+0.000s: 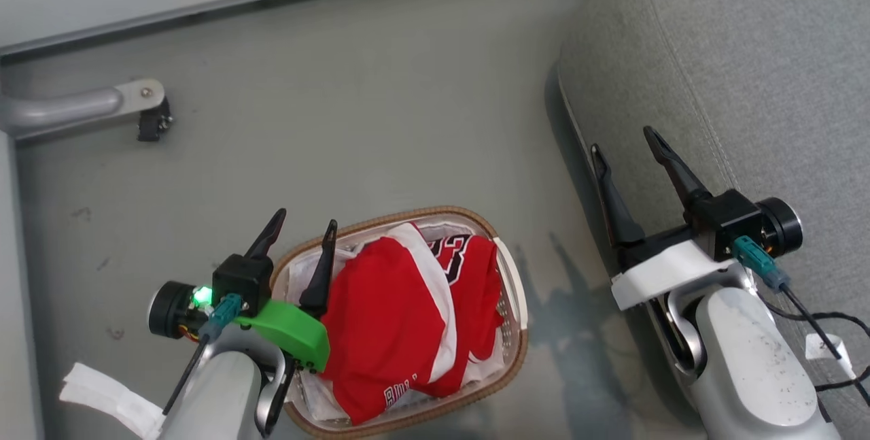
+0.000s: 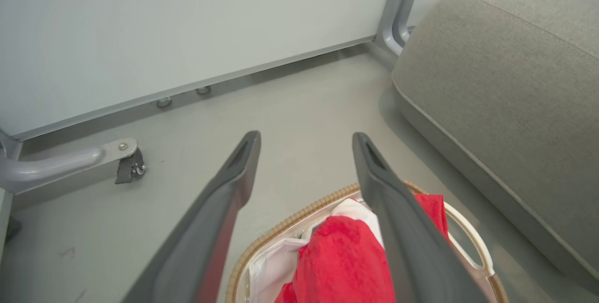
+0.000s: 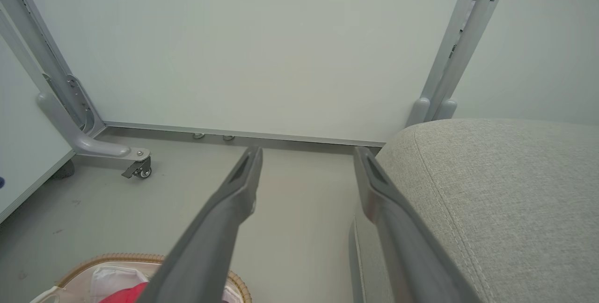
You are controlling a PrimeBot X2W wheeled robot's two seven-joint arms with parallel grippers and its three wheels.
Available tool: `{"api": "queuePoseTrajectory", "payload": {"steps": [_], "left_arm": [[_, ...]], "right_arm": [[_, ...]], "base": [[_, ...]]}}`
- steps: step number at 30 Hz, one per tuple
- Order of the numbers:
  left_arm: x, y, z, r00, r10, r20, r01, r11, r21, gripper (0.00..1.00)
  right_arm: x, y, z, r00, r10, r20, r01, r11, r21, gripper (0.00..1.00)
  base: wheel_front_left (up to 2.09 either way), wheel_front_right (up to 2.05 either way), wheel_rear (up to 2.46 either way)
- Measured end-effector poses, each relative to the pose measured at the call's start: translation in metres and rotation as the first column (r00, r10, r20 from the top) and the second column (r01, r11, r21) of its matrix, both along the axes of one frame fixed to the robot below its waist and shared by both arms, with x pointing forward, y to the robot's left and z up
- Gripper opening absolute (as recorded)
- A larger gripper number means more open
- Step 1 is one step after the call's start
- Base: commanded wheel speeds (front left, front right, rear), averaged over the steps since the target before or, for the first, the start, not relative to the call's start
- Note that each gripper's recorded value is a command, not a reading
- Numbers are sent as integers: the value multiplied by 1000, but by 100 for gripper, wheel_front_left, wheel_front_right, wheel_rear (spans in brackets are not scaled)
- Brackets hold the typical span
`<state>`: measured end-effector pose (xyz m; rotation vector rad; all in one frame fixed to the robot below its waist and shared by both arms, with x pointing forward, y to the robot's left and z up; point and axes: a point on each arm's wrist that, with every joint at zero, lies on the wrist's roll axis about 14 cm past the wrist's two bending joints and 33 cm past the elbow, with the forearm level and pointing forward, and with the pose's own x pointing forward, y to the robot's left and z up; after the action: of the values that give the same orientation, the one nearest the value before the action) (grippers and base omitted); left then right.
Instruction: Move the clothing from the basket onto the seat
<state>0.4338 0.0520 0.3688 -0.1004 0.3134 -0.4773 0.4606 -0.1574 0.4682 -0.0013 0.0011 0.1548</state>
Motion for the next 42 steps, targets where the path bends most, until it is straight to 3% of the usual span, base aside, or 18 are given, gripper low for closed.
{"api": "queuePoseTrajectory", "payload": {"steps": [11,22,31,42], "left_arm": [[11,-33,-90,968,-167,-188,174,984,23,100],[-11,-56,-179,868,-304,-392,338,941,19,100],[-23,-59,-228,802,-305,-514,352,936,-5,100],[-66,-63,-242,666,-317,-675,375,925,-64,100]], "right_arm": [[22,-7,-32,999,-6,-51,8,1000,29,100],[19,-25,-87,983,-47,-179,48,999,2,100],[10,-33,-125,960,-62,-271,56,998,-31,100],[8,-23,-135,954,-38,-299,34,999,-18,100]], "base": [[0,0,0],[0,0,0],[0,0,0],[0,0,0]]}}
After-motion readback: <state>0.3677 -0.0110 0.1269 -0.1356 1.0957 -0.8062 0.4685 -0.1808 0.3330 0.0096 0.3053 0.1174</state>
